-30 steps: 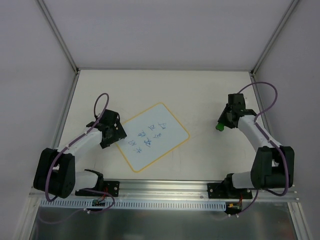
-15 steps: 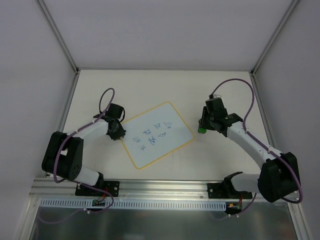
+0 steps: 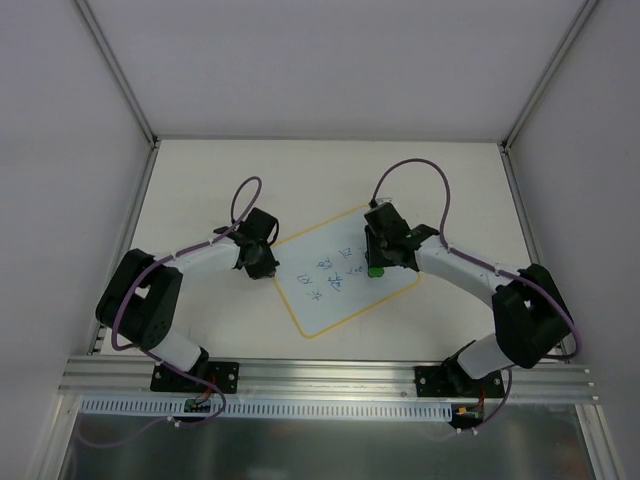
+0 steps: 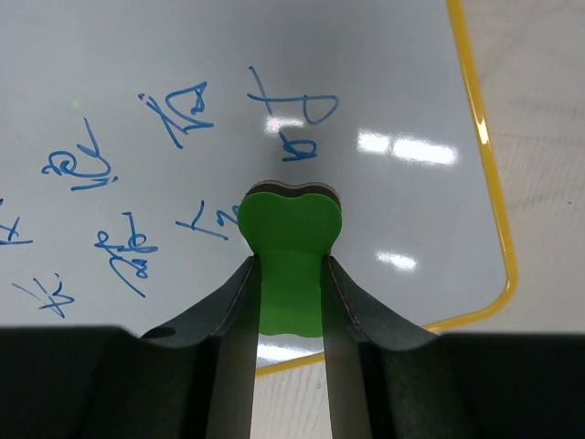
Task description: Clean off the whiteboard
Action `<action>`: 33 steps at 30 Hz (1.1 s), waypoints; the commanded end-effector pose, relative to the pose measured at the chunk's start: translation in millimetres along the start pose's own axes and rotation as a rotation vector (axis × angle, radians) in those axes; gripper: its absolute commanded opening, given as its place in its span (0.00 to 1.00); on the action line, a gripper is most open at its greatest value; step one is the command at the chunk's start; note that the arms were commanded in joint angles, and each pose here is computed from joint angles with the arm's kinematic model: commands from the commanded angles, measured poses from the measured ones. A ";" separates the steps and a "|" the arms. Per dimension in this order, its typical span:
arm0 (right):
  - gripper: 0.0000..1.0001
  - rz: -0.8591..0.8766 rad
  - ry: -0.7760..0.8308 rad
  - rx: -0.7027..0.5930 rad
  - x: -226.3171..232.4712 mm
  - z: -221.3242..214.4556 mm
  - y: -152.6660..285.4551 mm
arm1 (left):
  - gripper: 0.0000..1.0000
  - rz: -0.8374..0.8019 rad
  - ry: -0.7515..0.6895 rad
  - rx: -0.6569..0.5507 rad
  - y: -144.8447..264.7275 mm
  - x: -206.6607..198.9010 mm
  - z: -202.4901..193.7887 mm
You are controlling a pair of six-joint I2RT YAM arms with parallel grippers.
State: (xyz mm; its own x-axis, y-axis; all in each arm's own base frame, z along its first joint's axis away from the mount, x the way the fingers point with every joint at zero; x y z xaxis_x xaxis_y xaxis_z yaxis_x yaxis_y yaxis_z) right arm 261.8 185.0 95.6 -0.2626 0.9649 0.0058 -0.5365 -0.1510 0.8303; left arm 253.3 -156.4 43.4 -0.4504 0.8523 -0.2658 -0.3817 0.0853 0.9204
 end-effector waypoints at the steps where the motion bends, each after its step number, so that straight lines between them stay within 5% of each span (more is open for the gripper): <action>1: 0.28 -0.010 0.029 -0.061 9.0 28.4 -8.4 | 0.00 0.127 -0.028 0.089 -11.9 29.3 -22.9; 11: 0.25 0.007 0.075 0.075 46.3 20.5 -64.6 | 0.00 0.110 -0.052 0.120 -17.4 27.1 -28.6; 22: 0.21 0.104 0.163 0.143 135.3 -0.3 -71.9 | 0.00 0.104 -0.046 0.110 -16.3 28.2 -28.5; 27: 0.20 -0.078 0.168 0.115 91.6 10.4 -67.2 | 0.00 0.107 -0.044 0.100 -15.0 29.6 -28.0; 33: 0.17 -0.236 -0.053 0.169 -18.8 9.7 -64.4 | 0.00 0.113 -0.040 0.098 -15.7 32.3 -27.2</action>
State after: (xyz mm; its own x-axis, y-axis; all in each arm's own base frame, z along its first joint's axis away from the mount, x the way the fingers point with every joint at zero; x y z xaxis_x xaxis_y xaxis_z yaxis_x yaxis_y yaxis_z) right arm 312.9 255.6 57.6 -0.2553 0.9663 -0.0323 -0.4992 -0.1031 0.8603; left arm 260.2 -165.9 42.0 -0.4321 0.8472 -0.3093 -0.3938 0.1312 0.9098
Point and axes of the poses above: each gripper's point midway between its finger pads, its own y axis back along the fingers, its own x axis along the line the jaws close on, z = x × y, the point moved 3 cm from there along y, back along the fingers, and after that the axes turned 7 degrees about y, right-handed, at the moved point
